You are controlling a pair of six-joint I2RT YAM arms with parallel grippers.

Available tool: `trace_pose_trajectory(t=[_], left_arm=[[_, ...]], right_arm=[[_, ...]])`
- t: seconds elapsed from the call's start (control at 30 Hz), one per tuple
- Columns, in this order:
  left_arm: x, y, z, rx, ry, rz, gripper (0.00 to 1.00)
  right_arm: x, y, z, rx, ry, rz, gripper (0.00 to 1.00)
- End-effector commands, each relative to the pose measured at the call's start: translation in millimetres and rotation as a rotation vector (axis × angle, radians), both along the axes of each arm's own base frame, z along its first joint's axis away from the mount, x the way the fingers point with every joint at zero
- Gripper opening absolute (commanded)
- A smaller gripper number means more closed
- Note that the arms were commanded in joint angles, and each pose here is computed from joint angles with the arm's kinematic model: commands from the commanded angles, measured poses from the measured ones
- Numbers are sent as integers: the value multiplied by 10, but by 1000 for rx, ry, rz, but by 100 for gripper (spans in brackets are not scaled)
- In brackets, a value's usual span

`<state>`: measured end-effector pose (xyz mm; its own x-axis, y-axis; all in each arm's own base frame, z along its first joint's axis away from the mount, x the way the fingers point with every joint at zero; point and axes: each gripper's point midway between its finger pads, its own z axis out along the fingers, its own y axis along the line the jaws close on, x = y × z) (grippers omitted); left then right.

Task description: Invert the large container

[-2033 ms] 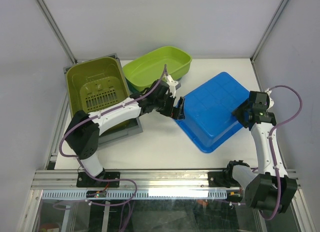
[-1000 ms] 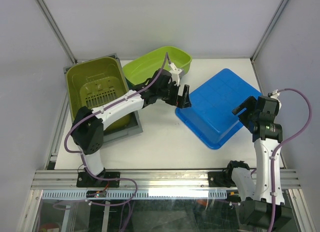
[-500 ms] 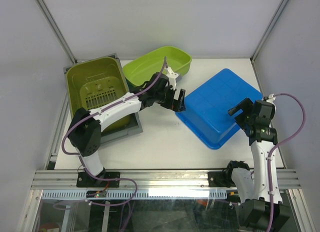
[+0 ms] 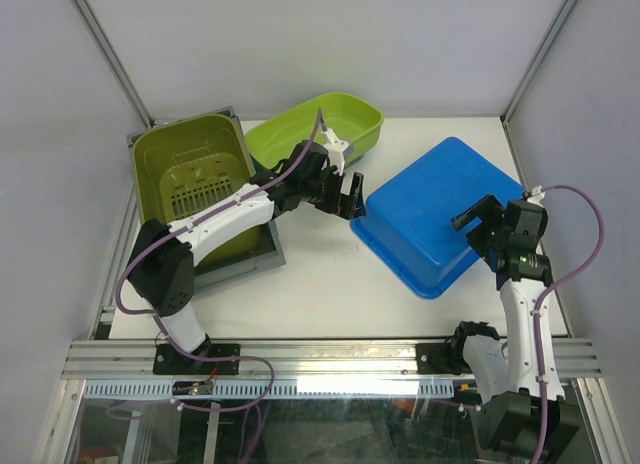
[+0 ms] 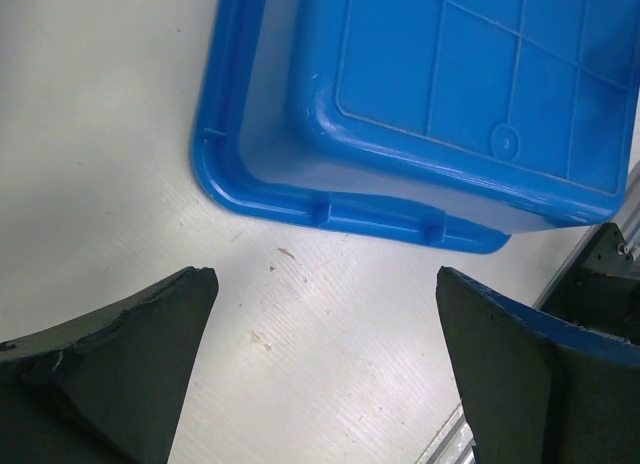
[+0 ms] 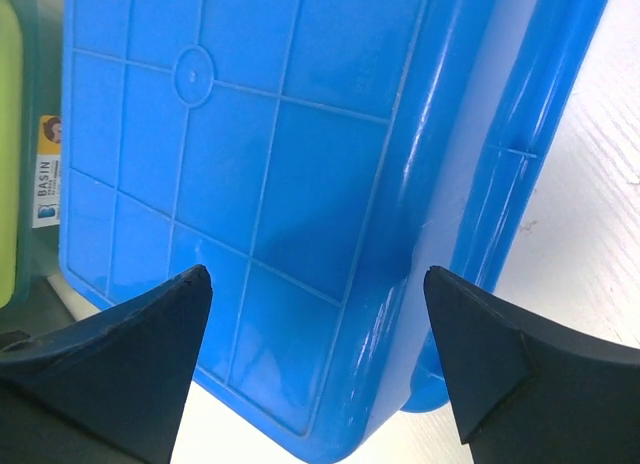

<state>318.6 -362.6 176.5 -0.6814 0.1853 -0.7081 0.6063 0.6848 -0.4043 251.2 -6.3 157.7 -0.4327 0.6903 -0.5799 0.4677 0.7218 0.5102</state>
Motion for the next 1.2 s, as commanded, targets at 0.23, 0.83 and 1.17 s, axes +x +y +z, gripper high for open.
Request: trace_pose_trajectory(t=[0.23,0.83,1.17], left_arm=[[-7,-101,406,-136,23,-29,99],[76,167,654,-203,54,95,99],[-62,219,577,-267,53,100,99]], right_arm=[[59,-108,114,-54,84,10,95],[34,144,438,-22,-80,143,99],[-90,284,262,9,-80,212,99]])
